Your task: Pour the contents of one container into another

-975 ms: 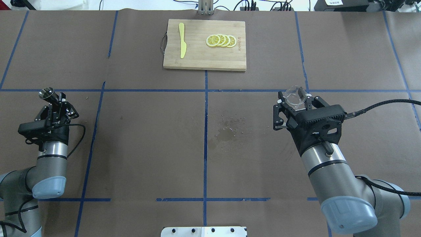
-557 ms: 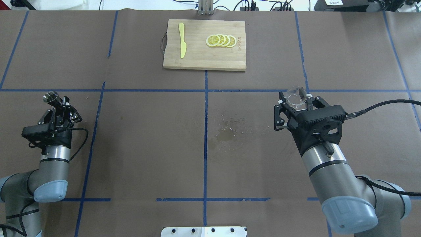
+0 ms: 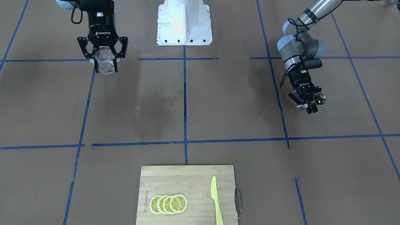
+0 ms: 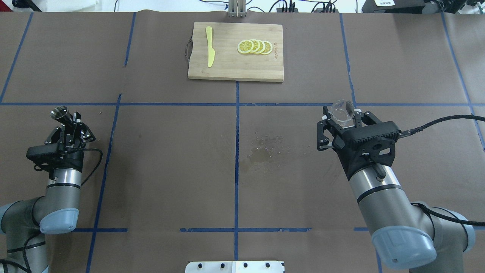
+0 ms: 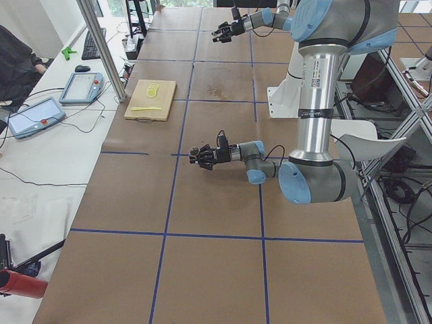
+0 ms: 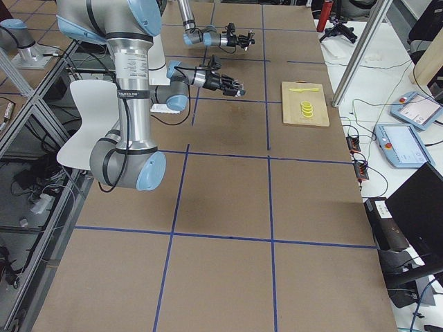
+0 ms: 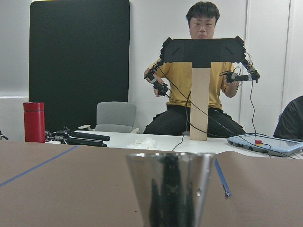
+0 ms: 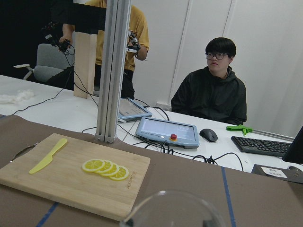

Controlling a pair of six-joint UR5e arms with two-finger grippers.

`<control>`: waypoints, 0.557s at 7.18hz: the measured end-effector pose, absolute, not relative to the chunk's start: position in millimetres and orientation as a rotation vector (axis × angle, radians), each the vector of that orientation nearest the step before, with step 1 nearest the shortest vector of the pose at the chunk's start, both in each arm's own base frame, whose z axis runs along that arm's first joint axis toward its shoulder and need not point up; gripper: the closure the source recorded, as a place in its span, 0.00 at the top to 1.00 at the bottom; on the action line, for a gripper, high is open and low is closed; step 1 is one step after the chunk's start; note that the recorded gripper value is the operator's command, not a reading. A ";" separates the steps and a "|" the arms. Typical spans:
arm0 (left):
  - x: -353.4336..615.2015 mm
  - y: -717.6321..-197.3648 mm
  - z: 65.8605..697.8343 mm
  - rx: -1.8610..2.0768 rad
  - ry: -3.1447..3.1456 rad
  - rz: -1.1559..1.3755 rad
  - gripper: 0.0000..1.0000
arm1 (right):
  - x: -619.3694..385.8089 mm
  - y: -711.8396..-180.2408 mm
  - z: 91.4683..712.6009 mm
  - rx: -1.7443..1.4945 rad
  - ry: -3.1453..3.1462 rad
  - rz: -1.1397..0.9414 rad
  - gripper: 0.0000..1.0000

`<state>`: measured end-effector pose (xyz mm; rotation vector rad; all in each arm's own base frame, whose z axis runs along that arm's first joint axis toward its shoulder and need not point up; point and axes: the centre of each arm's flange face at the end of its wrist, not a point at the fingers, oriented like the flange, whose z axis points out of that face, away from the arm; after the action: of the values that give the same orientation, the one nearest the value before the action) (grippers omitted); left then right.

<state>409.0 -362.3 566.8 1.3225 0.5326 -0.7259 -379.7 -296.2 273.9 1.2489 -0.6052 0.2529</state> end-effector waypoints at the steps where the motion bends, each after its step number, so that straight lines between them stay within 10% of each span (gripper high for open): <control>1: 409.5 -361.9 566.9 1.322 0.532 -0.724 0.25 | -379.5 -296.2 274.8 1.248 -0.604 0.251 0.00; 4: 410.1 -361.4 566.5 1.319 0.534 -0.722 0.29 | -374.9 -295.4 293.7 1.225 -0.595 0.252 0.00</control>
<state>410.1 -361.4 566.5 1.3194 0.5343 -0.7225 -374.9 -295.4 293.7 1.2249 -0.5945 0.2522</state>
